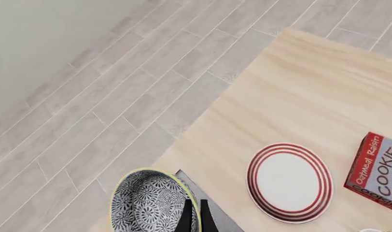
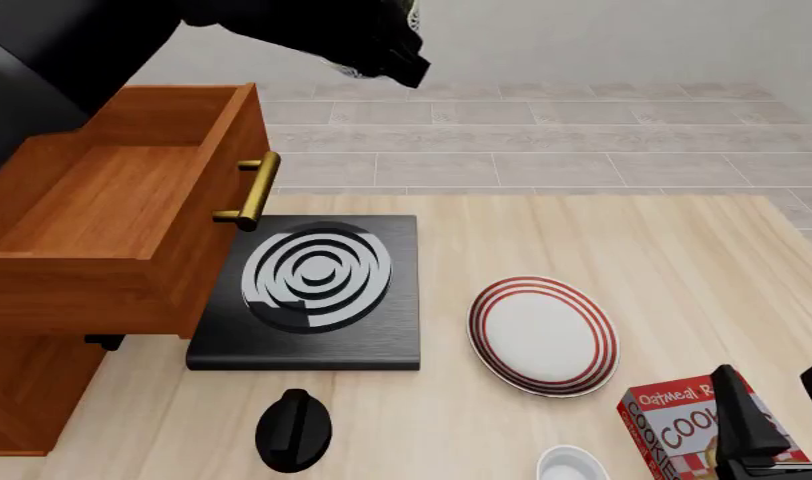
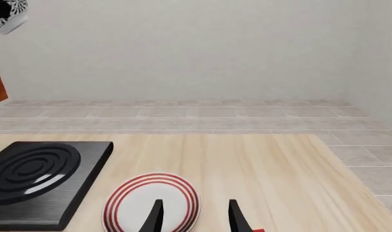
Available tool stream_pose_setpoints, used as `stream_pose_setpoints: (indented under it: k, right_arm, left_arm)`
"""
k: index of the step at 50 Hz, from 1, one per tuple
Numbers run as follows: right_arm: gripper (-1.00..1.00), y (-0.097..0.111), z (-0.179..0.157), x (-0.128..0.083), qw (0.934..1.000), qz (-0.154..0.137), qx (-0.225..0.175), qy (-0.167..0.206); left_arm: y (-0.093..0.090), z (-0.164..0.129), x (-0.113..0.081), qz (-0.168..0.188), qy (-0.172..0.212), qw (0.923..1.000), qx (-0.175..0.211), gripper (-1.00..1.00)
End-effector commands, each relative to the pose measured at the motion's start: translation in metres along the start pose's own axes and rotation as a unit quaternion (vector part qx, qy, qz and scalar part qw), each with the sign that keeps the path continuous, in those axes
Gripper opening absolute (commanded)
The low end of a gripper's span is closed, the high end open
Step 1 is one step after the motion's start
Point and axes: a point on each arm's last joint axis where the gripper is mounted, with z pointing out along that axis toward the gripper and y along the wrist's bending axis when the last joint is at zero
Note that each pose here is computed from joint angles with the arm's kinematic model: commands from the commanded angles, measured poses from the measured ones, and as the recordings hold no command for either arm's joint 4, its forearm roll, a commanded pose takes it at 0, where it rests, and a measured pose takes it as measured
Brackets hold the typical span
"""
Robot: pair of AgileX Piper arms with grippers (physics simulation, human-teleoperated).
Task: Pick the akita bowl in the top layer of the wooden cabinet and place it on the plate.
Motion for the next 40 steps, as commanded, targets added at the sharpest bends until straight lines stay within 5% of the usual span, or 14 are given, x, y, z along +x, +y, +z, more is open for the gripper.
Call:
stream_pose_setpoints:
  k: [1, 40]
  right_arm:
    - [1.0, 0.0, 0.0, -0.001, 1.0, 0.001, 0.0, 0.0]
    - [1.0, 0.0, 0.0, -0.001, 1.0, 0.003, 0.002, -0.001]
  left_arm:
    - [-0.014, 0.008, -0.001, 0.009, -0.006, 0.9998, 0.014, -1.0]
    - [-0.057, 0.043, -0.002, 0.026, -0.012, 0.9979, 0.058, -1.0]
